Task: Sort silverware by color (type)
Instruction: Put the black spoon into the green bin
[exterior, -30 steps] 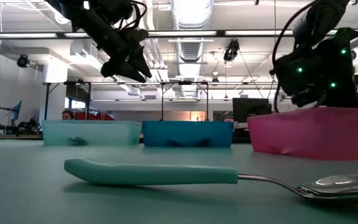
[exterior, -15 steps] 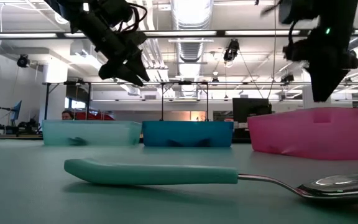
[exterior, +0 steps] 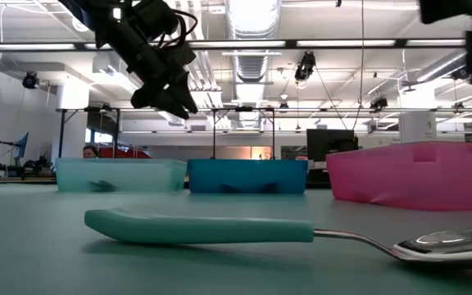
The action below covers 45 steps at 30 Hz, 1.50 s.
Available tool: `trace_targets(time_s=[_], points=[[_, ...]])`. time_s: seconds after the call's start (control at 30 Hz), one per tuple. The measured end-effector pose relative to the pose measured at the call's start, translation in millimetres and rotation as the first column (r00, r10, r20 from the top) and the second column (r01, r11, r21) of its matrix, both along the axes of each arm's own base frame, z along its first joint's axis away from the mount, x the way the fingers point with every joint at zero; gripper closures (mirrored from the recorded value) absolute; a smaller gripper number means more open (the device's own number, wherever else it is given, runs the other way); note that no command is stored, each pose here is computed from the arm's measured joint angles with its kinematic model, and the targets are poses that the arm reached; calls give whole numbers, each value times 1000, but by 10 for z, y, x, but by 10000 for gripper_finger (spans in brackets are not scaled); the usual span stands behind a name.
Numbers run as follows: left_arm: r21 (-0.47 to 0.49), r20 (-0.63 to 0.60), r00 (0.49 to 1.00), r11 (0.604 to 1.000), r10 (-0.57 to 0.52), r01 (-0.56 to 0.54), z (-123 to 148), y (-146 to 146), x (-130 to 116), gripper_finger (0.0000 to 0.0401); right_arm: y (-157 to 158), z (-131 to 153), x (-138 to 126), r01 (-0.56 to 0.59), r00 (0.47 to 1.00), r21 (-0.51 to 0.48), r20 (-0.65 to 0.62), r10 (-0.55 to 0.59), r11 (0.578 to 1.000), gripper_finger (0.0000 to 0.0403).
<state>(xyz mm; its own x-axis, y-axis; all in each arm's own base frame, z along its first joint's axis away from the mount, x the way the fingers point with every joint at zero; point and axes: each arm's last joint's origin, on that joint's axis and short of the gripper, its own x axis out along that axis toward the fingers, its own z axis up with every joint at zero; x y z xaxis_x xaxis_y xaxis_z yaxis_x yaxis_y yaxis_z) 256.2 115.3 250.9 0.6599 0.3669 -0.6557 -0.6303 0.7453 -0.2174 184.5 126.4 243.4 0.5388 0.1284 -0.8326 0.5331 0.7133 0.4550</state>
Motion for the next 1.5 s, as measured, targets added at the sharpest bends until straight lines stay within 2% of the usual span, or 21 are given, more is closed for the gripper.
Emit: trace_targets(time_s=[0.37,0.6,0.77,1.03,1.27,1.5], points=[[-15,-35,999,1000,-9,8,-101,10,56,262,946,-463,39,71,965,49,-258,-57,996,280],[-28,-35,999,999,-18,17,-126,-37,93,262,1269,-587,174,97,900,-48,-423,-108,994,280],[-34,-31,999,999,-40,39,-125,-111,124,262,1441,-631,294,70,878,-80,-468,-100,994,280],[-33,-29,996,996,-87,86,-124,-239,171,262,1504,-749,312,32,833,-165,-541,-118,986,295],[-32,-27,994,994,-108,107,-121,-298,191,262,1457,-819,267,-69,828,-184,-559,-46,980,312],[-37,-24,993,993,-114,113,-121,-332,200,262,1413,-921,218,-52,802,-171,-594,-61,984,316]])
